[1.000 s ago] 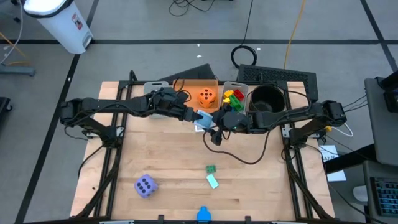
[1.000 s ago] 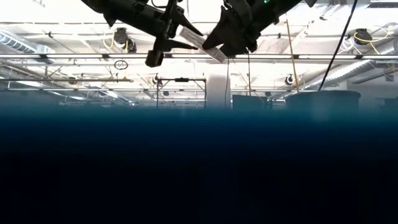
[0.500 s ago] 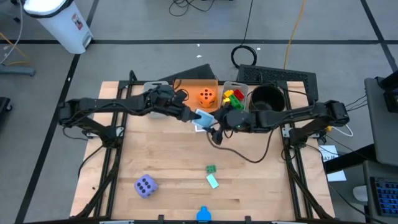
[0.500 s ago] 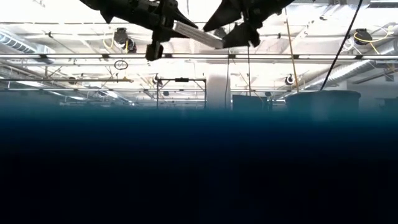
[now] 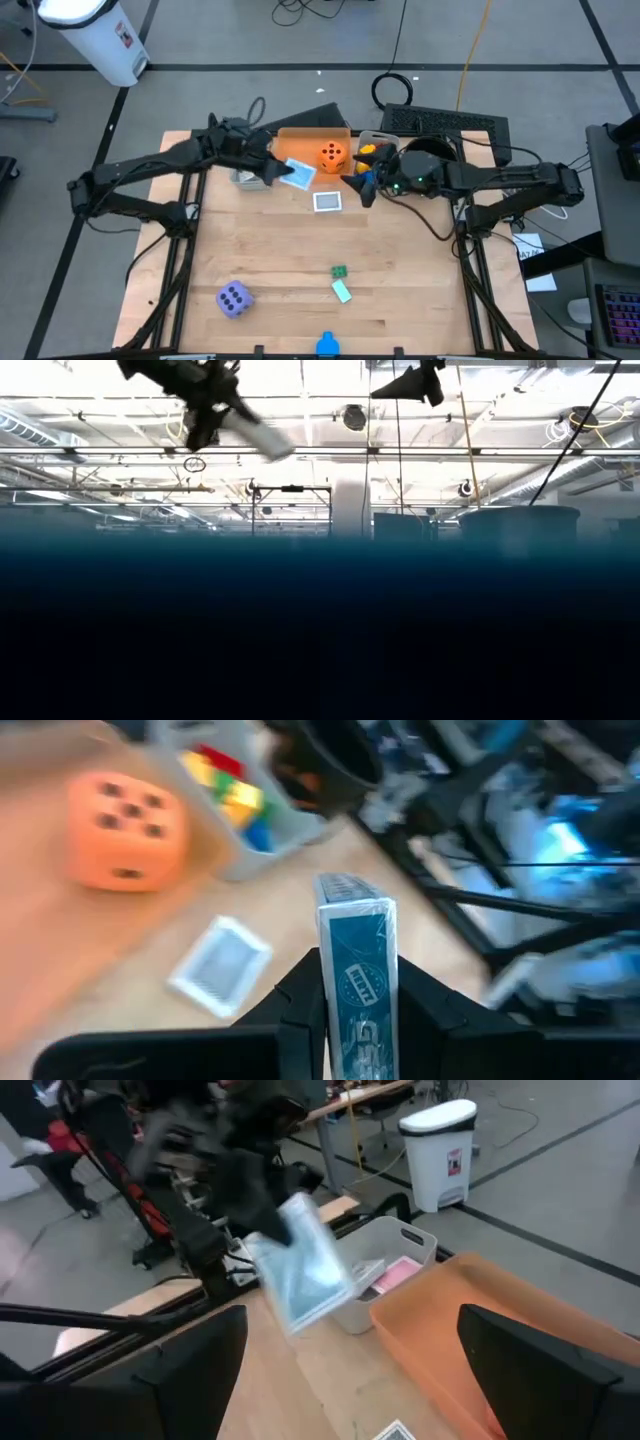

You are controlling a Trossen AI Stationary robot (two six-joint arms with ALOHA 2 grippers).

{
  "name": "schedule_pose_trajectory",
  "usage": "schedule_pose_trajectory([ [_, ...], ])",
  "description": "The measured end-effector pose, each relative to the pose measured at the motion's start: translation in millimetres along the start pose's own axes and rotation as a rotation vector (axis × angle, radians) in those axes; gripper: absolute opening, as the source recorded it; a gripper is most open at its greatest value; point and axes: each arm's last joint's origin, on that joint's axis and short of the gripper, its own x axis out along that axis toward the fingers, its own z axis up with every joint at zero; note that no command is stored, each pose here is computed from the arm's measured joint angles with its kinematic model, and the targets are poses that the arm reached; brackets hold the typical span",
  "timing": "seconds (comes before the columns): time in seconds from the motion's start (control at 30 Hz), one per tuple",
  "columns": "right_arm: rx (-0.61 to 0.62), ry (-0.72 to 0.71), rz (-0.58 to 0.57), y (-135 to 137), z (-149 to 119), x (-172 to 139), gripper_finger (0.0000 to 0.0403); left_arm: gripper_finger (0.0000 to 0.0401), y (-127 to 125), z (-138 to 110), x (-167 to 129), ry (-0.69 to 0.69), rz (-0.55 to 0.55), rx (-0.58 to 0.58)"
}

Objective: Pick & Place Toys
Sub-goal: Put the blue deck of cards into the left gray bin

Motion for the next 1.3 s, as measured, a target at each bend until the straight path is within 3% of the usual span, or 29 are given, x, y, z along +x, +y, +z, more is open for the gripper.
schedule_pose_trajectory([
  [0.13, 0.024, -0.011, 0.006, 0, 3, -4, 0.0352, 0.0071, 23, -2, -23, 0.052, 0.162, 0.019],
  [0.53, 0.082, 0.039, -0.017, 1, -9, 11, 0.0348, 0.0069, 94, 14, -58, 0.091, 0.432, 0.015],
  [0.73, 0.085, 0.072, -0.033, 1, -17, 21, 0.0348, 0.0079, 112, 47, -72, 0.211, 0.545, 0.099],
  [1.03, 0.091, 0.107, -0.051, 1, -25, 29, 0.0348, 0.0069, 132, 95, -61, 0.432, 0.541, 0.247],
  [1.3, -0.002, 0.184, -0.081, -3, -31, 26, 0.0348, 0.0078, 167, 87, -41, 0.650, 0.466, 0.167],
])
